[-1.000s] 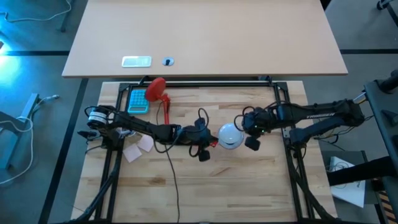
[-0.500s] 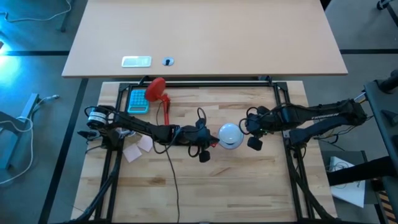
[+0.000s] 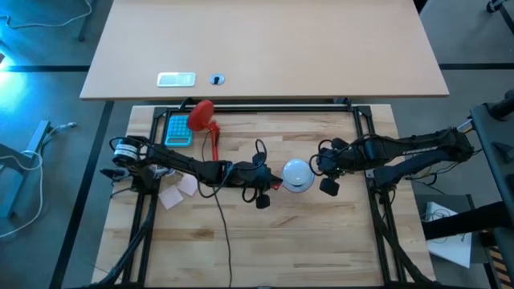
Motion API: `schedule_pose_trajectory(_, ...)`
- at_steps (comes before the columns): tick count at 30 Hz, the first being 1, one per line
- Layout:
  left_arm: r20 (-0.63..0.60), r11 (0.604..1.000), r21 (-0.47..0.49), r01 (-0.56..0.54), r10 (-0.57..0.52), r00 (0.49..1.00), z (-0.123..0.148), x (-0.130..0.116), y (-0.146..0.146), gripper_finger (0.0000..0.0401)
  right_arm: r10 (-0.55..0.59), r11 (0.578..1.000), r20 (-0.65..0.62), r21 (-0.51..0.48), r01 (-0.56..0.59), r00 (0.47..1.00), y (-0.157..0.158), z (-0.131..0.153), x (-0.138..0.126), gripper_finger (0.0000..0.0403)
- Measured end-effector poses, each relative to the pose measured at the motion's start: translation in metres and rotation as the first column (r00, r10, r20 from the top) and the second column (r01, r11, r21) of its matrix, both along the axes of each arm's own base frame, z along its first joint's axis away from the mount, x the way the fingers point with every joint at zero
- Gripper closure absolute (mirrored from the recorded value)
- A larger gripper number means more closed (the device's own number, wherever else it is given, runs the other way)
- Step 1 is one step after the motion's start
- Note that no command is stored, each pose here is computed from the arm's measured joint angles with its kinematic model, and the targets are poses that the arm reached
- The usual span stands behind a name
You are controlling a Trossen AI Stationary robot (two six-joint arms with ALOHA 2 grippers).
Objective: Screw lightbulb
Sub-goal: Insert the light bulb into the lamp
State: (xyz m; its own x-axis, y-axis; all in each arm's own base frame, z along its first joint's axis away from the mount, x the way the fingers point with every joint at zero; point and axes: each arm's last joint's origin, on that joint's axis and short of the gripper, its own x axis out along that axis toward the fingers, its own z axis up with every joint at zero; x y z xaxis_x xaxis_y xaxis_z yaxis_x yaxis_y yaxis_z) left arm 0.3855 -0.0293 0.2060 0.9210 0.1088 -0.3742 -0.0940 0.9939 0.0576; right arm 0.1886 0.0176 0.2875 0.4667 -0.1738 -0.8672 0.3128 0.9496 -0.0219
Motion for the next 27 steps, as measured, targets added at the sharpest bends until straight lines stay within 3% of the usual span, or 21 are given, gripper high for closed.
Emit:
schedule_pose_trajectory(10,-0.087,0.999,0.047,0.021,-0.017,0.996,0.0000,-0.0071,0.0008,0.0401,0.004,1.000,-0.001,0.005,-0.004,1.000,0.0002,0.0000,-0.0001,0.0403)
schedule_pose_trajectory(17,-0.100,0.996,0.001,0.094,-0.093,0.991,-0.0004,-0.0076,0.0009,0.0401,0.028,1.000,-0.005,-0.007,-0.028,1.000,0.0002,0.0001,-0.0002,0.0403)
schedule_pose_trajectory(27,-0.103,0.997,-0.042,0.071,-0.075,0.992,-0.0011,-0.0077,0.0043,0.0401,0.029,1.000,-0.010,-0.007,-0.029,1.000,0.0001,-0.0001,-0.0006,0.0403)
